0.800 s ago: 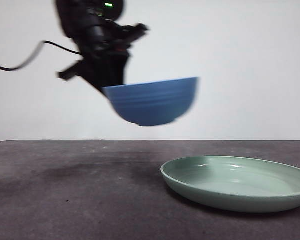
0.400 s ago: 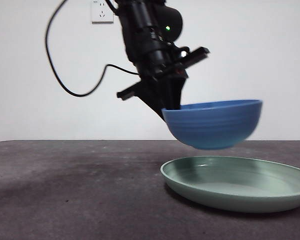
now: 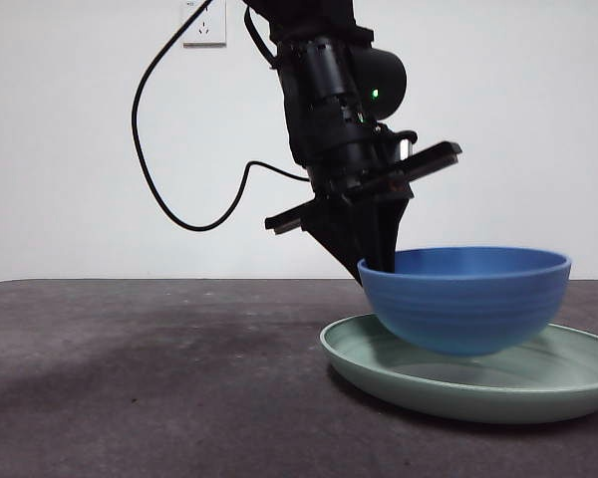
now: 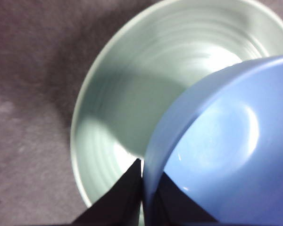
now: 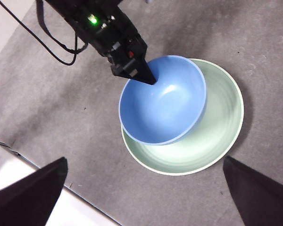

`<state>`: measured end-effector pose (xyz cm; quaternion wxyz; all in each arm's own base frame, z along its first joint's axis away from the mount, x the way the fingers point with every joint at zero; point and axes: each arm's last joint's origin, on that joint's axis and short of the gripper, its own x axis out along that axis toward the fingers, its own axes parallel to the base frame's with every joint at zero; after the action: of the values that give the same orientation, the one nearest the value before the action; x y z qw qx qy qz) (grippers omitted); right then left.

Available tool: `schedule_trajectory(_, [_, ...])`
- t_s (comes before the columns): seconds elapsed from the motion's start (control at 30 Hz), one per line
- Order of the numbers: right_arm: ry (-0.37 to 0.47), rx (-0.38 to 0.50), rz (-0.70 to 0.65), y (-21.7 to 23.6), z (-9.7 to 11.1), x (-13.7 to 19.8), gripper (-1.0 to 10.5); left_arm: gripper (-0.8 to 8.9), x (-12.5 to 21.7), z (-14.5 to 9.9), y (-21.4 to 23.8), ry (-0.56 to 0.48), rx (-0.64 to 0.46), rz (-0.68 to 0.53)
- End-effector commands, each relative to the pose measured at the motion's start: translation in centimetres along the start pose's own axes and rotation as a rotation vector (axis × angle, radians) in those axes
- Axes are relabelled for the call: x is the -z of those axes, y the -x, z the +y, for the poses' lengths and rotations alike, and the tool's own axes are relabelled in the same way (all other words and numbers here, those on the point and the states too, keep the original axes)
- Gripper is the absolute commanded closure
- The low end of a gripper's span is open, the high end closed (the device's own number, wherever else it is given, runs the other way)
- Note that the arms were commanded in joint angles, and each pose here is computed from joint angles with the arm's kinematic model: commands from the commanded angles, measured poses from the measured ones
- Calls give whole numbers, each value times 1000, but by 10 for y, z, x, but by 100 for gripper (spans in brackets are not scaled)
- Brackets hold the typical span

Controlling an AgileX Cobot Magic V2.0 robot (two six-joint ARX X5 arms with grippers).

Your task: Pick up the blue bowl, put it on the green plate, put it on desk

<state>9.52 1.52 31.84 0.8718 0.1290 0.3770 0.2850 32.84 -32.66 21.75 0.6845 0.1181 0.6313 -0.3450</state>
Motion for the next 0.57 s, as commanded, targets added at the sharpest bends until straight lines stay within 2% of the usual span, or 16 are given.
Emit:
schedule_trajectory(0.03, [6, -3, -15, 3, 2, -4, 336, 799, -6, -1, -14, 0, 0, 2])
schedule_trajectory(0.23, [6, -3, -15, 3, 2, -4, 336, 771, -8, 0, -17, -1, 0, -2])
schedule_trajectory(0.3, [8, -3, -18, 3, 2, -4, 336, 675, -8, 0, -17, -1, 1, -5])
schedule_trajectory(0.47, [8, -3, -18, 3, 2, -4, 336, 346, -10, 0, -10, 7, 1, -18])
schedule_trajectory(0.5, [8, -3, -18, 3, 2, -4, 336, 299, -11, 0, -3, 4, 0, -15])
schedule_trajectory(0.57, [5, -3, -18, 3, 2, -4, 336, 280, -11, 2, 16, -24, -5, 2])
